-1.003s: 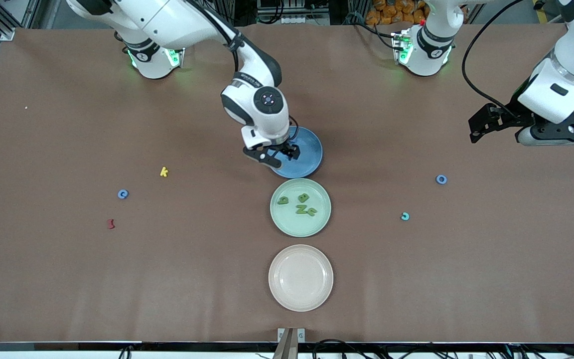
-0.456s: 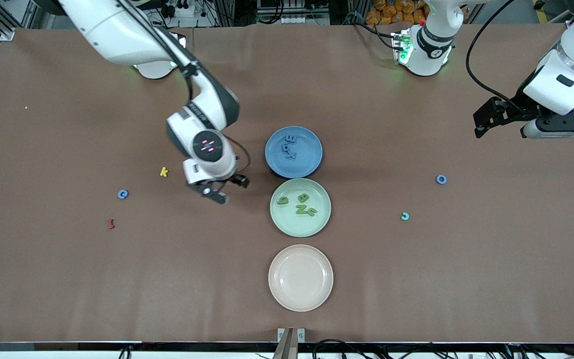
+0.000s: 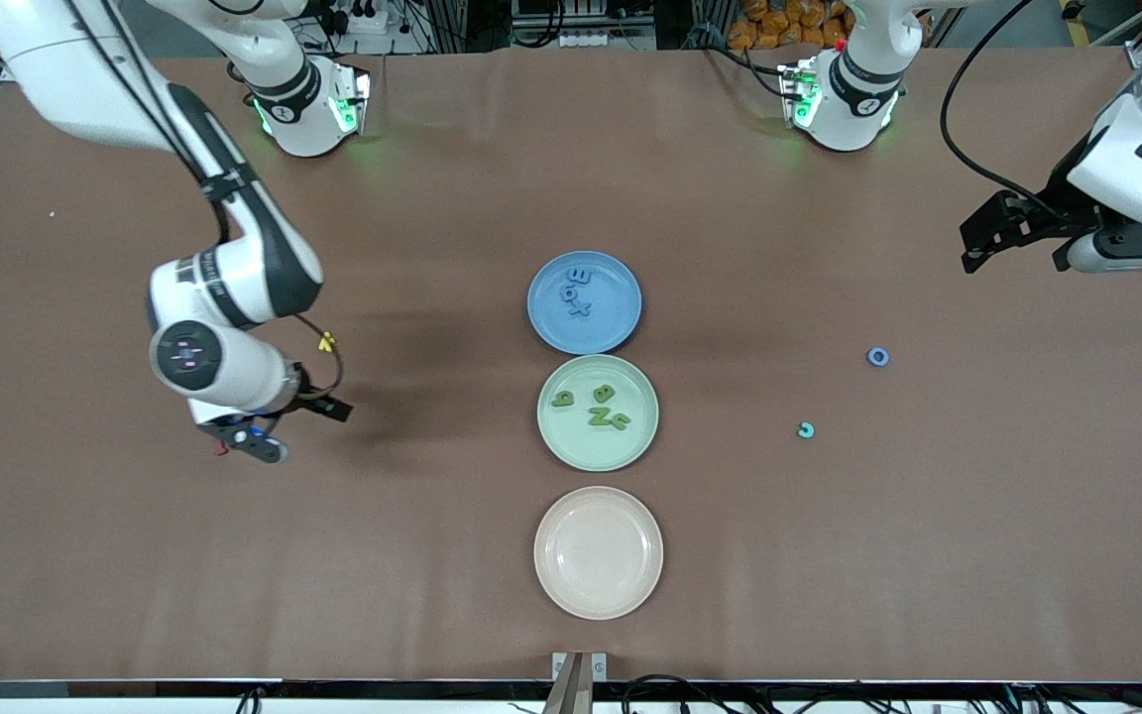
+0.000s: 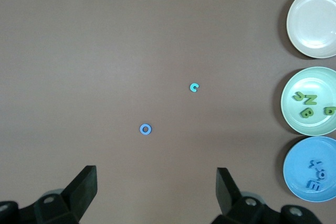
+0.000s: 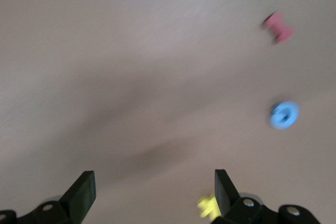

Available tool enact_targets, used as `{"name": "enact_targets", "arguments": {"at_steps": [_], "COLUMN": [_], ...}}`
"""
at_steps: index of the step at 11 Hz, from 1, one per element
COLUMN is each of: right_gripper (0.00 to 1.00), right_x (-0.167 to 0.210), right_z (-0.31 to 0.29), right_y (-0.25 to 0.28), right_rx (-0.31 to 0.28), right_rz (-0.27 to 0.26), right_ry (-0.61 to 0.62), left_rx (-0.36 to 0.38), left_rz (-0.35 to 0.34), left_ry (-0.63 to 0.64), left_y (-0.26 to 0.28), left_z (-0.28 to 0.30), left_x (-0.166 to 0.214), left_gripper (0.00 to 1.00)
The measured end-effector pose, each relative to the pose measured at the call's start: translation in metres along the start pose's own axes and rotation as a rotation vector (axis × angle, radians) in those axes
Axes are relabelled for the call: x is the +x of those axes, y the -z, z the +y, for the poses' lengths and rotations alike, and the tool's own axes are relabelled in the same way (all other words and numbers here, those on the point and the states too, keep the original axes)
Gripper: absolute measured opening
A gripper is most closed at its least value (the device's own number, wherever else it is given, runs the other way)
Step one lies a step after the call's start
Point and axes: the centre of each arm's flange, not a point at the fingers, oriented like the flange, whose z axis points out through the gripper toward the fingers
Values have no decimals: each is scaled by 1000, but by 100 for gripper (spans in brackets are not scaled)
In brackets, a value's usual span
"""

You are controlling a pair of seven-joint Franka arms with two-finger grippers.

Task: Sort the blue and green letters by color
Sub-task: 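Move the right gripper to the blue o and grasp it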

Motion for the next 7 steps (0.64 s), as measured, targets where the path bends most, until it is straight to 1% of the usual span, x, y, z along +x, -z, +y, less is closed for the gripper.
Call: {"name": "enact_targets", "arguments": {"at_steps": [1, 3, 5, 6, 7], "right_gripper": [100, 100, 100, 100, 100], "right_x": [15, 33, 33, 28, 22], "right_z": [29, 79, 117, 134, 148], "right_y": [-2, -6, -28, -43, -53], "right_rx": [12, 43, 90, 107, 110], "right_rz": [15, 53, 110, 125, 124], "right_ry": [26, 13, -34, -55, -73], "left_rx": [0, -1, -1, -2, -2], "left_rz": [0, 1, 0, 1, 1], "left_ry": [-8, -12, -20, -25, -28], "left_y": [0, 1, 1, 0, 0], "left_z": [-5, -14, -10, -7, -5], "left_x": [1, 2, 1, 0, 0], "left_gripper": [100, 100, 100, 100, 100]}}
